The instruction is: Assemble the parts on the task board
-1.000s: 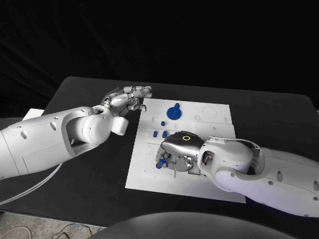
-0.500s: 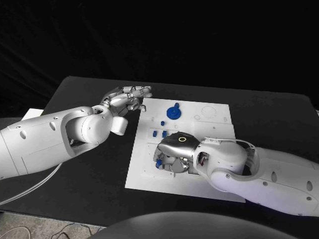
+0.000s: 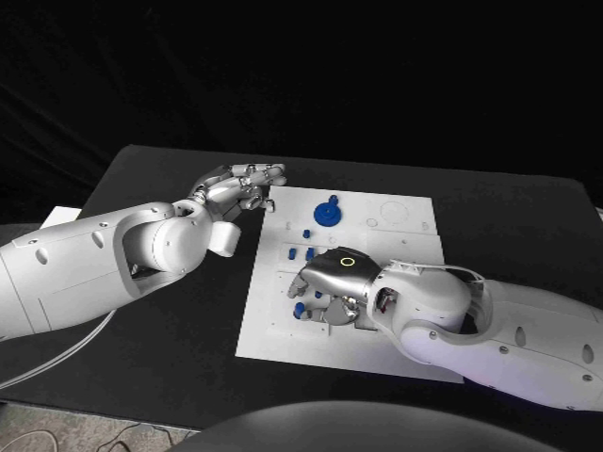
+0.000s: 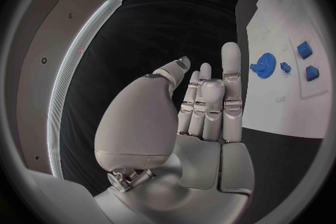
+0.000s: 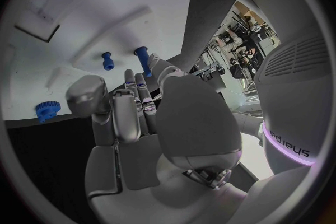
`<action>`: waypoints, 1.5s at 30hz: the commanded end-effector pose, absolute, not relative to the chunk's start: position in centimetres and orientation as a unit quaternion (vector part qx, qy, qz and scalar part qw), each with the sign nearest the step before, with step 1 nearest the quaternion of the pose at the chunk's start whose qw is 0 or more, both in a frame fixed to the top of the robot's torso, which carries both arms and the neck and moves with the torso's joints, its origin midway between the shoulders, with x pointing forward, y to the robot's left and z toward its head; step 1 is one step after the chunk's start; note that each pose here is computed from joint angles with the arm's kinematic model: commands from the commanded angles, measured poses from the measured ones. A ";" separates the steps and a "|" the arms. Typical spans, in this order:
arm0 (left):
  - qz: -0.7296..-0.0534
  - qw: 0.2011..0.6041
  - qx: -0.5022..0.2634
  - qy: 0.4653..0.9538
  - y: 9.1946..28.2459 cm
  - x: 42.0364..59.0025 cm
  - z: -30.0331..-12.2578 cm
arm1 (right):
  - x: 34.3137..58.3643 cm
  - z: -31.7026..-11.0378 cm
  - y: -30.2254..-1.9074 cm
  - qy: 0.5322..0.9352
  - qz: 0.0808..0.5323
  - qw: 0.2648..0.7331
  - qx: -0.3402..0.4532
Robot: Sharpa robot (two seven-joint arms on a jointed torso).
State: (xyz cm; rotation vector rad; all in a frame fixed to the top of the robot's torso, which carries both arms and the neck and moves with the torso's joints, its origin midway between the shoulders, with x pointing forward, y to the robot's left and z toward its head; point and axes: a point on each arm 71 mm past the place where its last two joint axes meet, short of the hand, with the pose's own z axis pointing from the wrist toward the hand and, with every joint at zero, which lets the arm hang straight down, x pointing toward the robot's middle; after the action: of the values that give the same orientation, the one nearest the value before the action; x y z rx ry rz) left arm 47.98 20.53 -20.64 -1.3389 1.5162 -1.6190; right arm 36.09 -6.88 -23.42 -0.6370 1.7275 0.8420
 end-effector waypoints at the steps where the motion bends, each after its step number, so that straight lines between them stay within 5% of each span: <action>1: -0.608 0.266 -0.491 0.565 20.4 47.9 -20.5 | 35.8 -22.5 -7.4 0.695 0.373 0.559 -0.254; 10: -0.606 0.269 -0.493 0.564 20.7 47.8 -20.5 | 36.1 -20.0 -13.6 0.719 0.382 0.564 -0.139; 16: -0.607 0.268 -0.492 0.564 20.7 47.6 -20.4 | 37.0 -19.3 -20.8 0.767 0.321 0.554 0.022; 21: -0.609 0.266 -0.489 0.565 20.7 47.5 -20.5 | 36.3 -20.2 -24.1 0.798 0.254 0.540 0.082; 32: -0.608 0.267 -0.489 0.566 20.8 47.4 -20.7 | 34.7 -21.1 -25.7 0.826 0.160 0.538 0.047; 45: -0.606 0.269 -0.490 0.566 21.0 47.4 -20.8 | 34.3 -22.7 -24.9 0.839 0.140 0.525 0.024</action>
State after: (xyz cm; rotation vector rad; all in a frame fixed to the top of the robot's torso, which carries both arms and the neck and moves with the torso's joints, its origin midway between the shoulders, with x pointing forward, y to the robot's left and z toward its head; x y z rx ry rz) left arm 47.45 21.16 -20.93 -1.3402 1.5272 -1.6077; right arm 34.36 -24.98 -22.48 0.1028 1.9956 0.3845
